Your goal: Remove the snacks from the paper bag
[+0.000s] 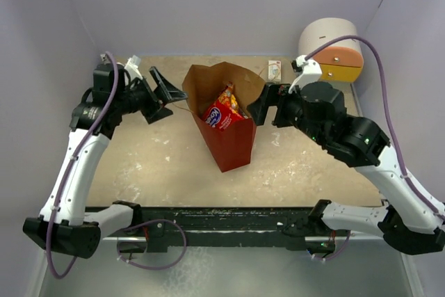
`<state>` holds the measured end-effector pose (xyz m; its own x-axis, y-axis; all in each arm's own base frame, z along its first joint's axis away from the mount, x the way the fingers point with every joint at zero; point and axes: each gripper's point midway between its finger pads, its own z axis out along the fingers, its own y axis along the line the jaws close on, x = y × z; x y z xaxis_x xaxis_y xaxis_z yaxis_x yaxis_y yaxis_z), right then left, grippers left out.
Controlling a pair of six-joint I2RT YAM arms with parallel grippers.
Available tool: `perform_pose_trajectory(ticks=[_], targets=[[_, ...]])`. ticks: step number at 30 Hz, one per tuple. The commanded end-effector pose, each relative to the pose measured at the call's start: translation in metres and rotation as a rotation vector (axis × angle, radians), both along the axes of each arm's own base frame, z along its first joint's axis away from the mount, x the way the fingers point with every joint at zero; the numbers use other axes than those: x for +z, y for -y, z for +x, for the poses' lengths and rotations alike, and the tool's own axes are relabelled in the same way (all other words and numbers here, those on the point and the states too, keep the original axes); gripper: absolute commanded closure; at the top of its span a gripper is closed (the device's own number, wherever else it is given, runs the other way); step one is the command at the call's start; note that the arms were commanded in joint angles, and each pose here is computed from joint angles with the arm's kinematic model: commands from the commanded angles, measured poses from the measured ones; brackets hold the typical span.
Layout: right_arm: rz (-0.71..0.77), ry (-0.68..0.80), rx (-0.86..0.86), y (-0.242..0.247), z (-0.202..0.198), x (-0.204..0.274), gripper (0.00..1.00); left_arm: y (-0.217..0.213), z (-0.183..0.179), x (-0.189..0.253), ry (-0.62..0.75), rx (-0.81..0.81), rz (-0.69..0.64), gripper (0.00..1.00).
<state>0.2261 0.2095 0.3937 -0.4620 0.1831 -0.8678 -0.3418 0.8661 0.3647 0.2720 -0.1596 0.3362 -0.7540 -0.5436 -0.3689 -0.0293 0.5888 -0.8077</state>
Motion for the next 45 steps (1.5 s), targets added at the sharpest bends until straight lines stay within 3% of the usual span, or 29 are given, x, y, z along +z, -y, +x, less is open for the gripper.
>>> perform_pose_trajectory(ticks=[1,4,8,17,22,26,31,36,41,45], targets=[[-0.054,-0.039,-0.133,0.022,0.009,-0.023,0.0,0.032,0.007,0.008,0.011,-0.083,-0.143,0.1],[-0.102,-0.037,-0.175,0.036,0.026,-0.022,0.0,0.034,0.017,-0.002,-0.017,-0.061,-0.137,0.23],[-0.141,-0.115,-0.247,0.057,0.067,-0.038,0.01,0.035,0.03,-0.006,-0.028,-0.051,-0.117,0.32],[-0.09,-0.171,-0.272,0.084,0.147,-0.051,0.0,0.031,0.04,-0.035,-0.095,-0.034,-0.052,0.51],[-0.049,-0.178,-0.213,0.083,0.183,-0.05,0.06,0.024,0.049,-0.042,-0.111,-0.036,0.043,0.64],[-0.042,-0.182,-0.152,0.072,0.194,-0.055,0.18,0.021,0.055,-0.046,-0.142,-0.047,0.095,0.83],[-0.008,-0.184,-0.045,0.055,0.189,-0.055,0.48,0.017,0.06,-0.041,-0.131,-0.048,0.115,0.9],[0.036,-0.18,0.044,0.041,0.176,-0.053,0.72,0.011,0.062,-0.032,-0.117,-0.053,0.12,0.99],[0.116,-0.194,0.15,0.015,0.152,-0.047,0.92,-0.018,0.065,-0.02,-0.109,-0.003,0.157,1.0],[0.135,-0.186,0.235,-0.025,0.131,-0.037,0.96,-0.045,0.063,-0.007,-0.089,0.038,0.209,1.0]])
